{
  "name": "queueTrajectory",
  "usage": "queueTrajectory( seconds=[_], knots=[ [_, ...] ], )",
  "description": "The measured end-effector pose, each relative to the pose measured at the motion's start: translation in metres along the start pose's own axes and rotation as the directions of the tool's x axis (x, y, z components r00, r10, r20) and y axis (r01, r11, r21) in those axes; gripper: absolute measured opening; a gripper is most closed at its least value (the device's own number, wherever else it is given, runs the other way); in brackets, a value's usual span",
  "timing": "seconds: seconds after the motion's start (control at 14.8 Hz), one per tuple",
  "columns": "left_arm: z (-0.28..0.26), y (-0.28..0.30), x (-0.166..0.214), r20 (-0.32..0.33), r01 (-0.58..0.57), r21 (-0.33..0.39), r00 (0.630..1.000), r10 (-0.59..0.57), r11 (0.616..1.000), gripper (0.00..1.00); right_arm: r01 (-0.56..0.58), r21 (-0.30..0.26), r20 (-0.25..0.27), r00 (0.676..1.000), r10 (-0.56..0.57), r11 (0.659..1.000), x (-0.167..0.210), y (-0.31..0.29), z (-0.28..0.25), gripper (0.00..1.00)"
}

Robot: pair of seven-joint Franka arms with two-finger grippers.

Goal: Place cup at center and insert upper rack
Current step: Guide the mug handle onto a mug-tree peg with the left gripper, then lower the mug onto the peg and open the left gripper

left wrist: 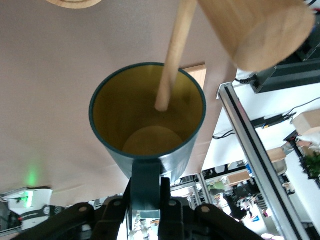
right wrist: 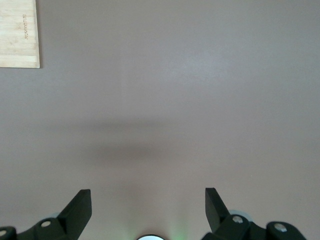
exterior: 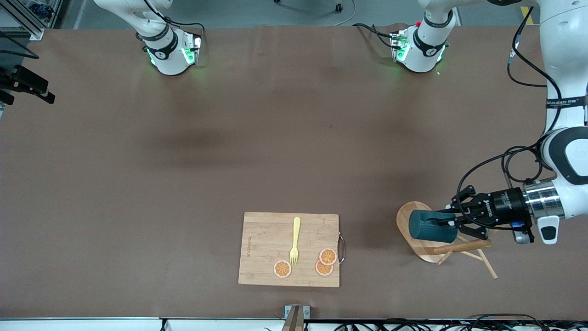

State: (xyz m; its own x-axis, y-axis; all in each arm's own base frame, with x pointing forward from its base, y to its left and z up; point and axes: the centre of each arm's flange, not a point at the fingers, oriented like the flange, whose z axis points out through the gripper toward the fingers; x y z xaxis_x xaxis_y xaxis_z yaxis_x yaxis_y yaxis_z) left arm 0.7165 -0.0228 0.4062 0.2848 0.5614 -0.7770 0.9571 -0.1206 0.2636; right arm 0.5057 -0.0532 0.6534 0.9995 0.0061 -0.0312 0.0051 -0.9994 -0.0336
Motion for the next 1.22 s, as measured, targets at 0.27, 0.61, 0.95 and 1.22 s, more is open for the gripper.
queueTrajectory(
  seconds=[0.27, 0.61, 0.95, 1.22],
  knots=[
    [-0.017, -0.009, 0.012, 0.031, -0.091, 0.019, 0.995, 0.090, 0.996, 0.21, 0.032, -0.001, -0.002, 0.999, -0.032, 0.999, -0.002, -0.001, -0.002, 1.00],
    [-0.025, -0.016, 0.036, 0.045, -0.221, 0.014, 0.974, 0.221, 0.975, 0.21, 0.045, -0.007, 0.008, 0.999, -0.045, 0.999, -0.004, 0.000, -0.002, 1.00],
    [-0.017, -0.018, 0.051, 0.081, -0.285, -0.023, 0.955, 0.286, 0.958, 0.21, 0.045, -0.004, 0.033, 0.998, -0.045, 0.999, -0.006, 0.000, 0.000, 1.00],
    [-0.022, -0.021, 0.069, 0.103, -0.293, -0.075, 0.949, 0.299, 0.953, 0.21, 0.045, -0.003, 0.039, 0.998, -0.045, 0.999, -0.007, 0.000, 0.001, 1.00]
  ],
)
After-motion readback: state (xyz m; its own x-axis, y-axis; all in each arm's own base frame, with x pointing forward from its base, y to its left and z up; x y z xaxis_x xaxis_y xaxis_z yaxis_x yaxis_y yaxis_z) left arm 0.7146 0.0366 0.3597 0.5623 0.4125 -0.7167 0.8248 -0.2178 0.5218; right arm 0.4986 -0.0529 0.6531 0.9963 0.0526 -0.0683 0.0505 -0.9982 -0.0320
